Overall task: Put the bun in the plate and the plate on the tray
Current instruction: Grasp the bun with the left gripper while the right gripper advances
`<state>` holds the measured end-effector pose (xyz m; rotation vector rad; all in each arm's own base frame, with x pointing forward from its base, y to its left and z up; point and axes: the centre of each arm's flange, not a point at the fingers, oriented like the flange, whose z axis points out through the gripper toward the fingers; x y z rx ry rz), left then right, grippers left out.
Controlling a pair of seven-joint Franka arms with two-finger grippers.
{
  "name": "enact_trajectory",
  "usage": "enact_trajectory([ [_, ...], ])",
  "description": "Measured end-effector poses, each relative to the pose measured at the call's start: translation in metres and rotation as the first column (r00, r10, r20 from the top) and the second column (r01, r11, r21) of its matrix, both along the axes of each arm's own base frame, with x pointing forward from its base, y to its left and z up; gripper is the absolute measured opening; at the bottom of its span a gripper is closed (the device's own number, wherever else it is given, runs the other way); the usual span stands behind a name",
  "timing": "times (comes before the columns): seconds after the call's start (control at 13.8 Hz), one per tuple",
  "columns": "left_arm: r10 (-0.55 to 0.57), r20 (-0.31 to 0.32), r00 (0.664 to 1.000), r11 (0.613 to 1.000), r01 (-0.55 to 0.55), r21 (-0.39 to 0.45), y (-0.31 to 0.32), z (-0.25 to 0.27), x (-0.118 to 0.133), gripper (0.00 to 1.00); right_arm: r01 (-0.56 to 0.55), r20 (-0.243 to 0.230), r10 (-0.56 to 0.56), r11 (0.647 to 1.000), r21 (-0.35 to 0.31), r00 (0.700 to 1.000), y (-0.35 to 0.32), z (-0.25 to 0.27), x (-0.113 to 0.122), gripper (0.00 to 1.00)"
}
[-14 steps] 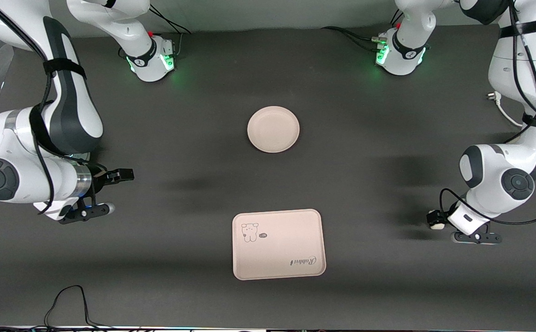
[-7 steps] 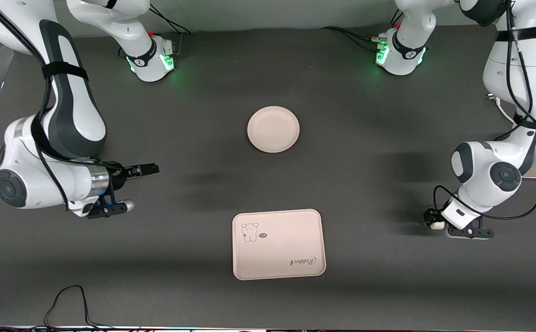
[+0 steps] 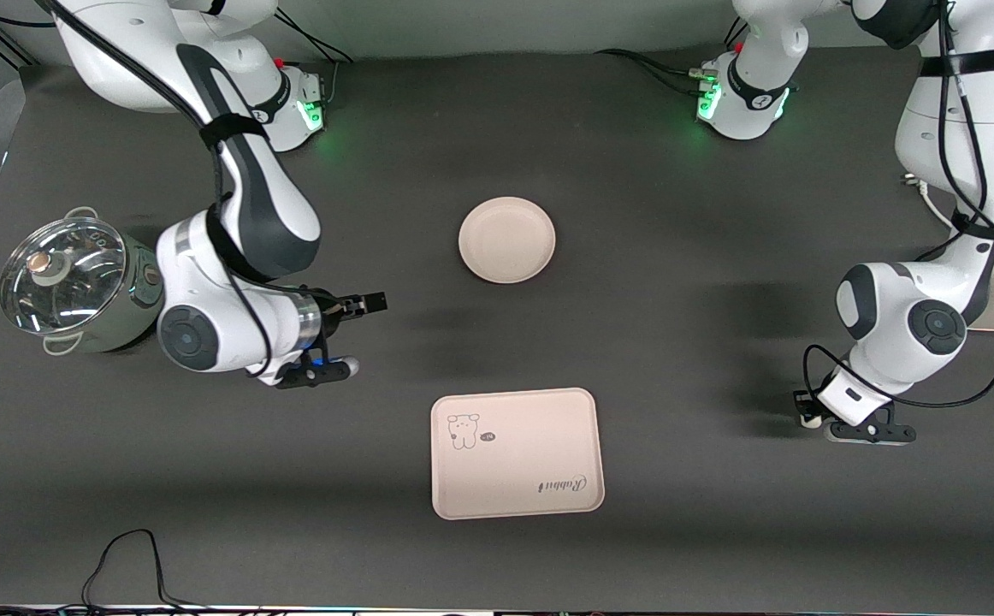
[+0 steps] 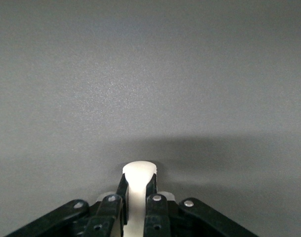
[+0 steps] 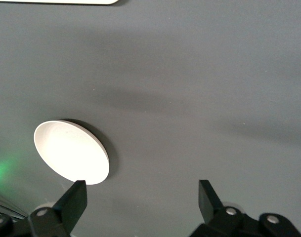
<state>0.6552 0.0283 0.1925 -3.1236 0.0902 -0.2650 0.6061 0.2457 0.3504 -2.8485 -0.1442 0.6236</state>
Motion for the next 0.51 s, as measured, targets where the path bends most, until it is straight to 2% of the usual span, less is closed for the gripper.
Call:
enact_trajectory([
  [0.15,0.034,-0.038,0.999,0.999,-0.034,-0.004,-0.008,0.022,0.002,0.17,0.023,0.002,-0.023,1.000,-0.004,1.000,-0.015,0.000,0.006,1.00],
  [0.29,0.101,-0.073,0.992,0.995,-0.102,-0.004,-0.036,0.073,0.003,0.17,0.049,-0.011,-0.049,0.999,-0.009,0.999,-0.033,-0.001,0.011,1.00],
  [0.51,0.198,-0.171,0.965,0.980,-0.195,0.035,-0.117,0.163,-0.015,0.17,0.103,-0.092,-0.102,0.995,0.007,0.991,-0.061,-0.017,0.011,1.00],
])
